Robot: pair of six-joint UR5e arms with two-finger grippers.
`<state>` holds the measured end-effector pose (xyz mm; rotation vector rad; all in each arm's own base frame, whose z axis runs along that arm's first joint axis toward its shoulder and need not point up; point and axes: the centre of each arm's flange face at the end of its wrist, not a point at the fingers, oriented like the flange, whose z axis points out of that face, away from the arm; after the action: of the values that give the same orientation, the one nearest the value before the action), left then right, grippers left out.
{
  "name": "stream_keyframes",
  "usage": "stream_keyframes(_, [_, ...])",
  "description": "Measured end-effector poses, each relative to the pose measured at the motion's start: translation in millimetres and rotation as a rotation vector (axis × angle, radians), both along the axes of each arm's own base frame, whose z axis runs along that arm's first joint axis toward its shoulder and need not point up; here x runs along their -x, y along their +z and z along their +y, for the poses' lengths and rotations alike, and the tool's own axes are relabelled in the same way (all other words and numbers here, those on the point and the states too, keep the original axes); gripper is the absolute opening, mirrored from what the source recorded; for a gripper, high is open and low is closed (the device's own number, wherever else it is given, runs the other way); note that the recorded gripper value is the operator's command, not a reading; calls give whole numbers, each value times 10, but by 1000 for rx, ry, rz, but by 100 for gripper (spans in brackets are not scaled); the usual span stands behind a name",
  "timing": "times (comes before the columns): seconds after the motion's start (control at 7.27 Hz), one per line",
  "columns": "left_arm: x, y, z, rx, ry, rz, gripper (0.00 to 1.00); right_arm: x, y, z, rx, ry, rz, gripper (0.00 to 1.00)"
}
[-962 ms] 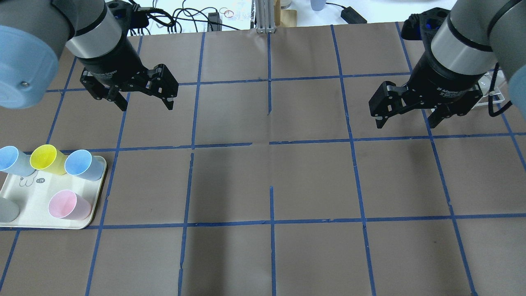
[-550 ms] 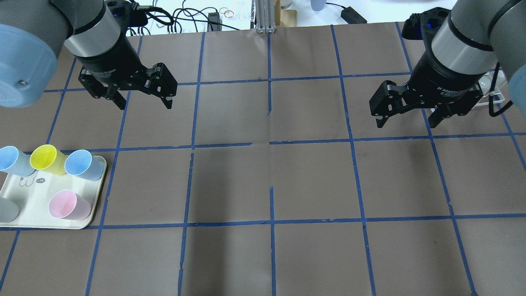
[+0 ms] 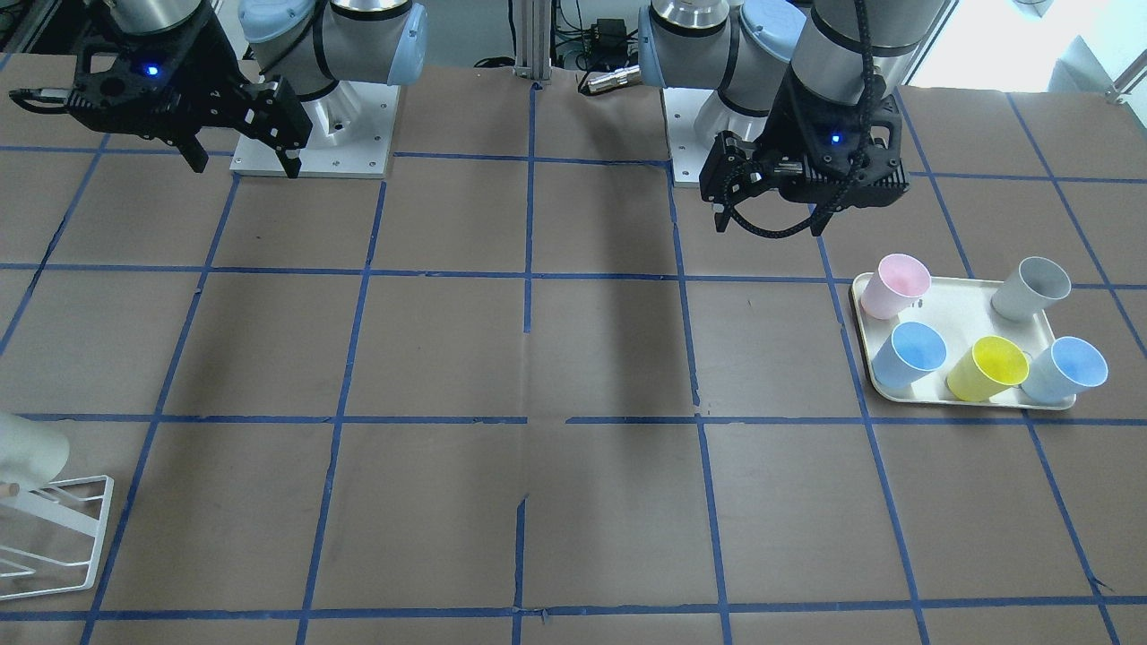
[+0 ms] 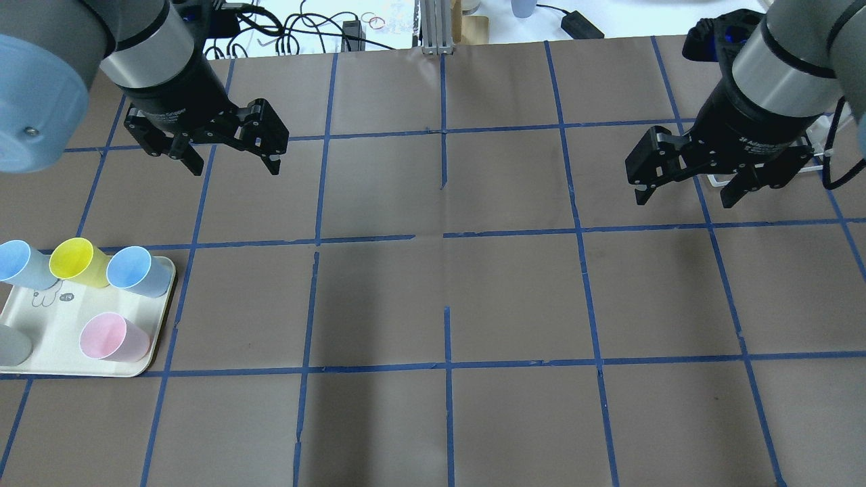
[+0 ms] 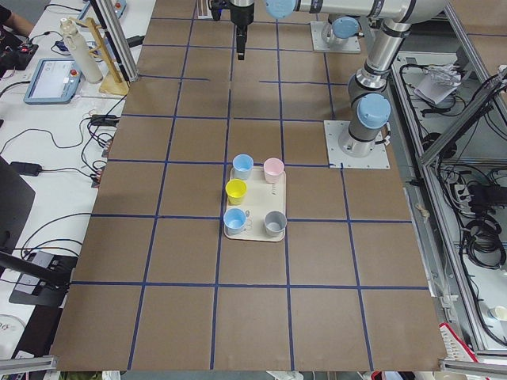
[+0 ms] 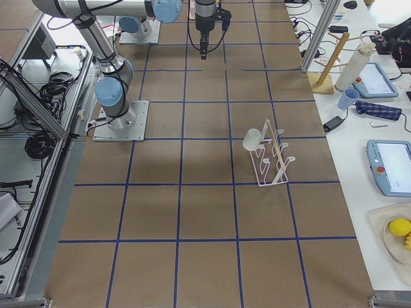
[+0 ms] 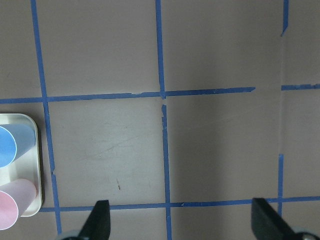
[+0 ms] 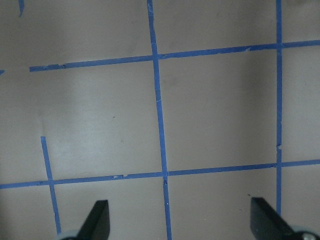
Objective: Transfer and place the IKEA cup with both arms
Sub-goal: 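Move the right gripper over the white cup on the wire rack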
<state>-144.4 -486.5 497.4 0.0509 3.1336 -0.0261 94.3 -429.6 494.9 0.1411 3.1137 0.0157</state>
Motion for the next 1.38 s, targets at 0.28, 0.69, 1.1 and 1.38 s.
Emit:
stream_keyframes(0.28, [-2,-7,-4,-1,3,3,100,393,-53,-139,4,12,-3,100])
stream_keyframes(0.69, [0,-27,-5,-6,4,5,100,1191,-243,-469,47,122,10,100])
stream_keyframes(1.1, [-4,-18,-3,-4,5,7,100,1845,-641,-948,119,260,57,100])
stream_keyframes(1.38, [-2,-16,-7,-3,7,9,100,2297,-943,-1143,140,317,77,100])
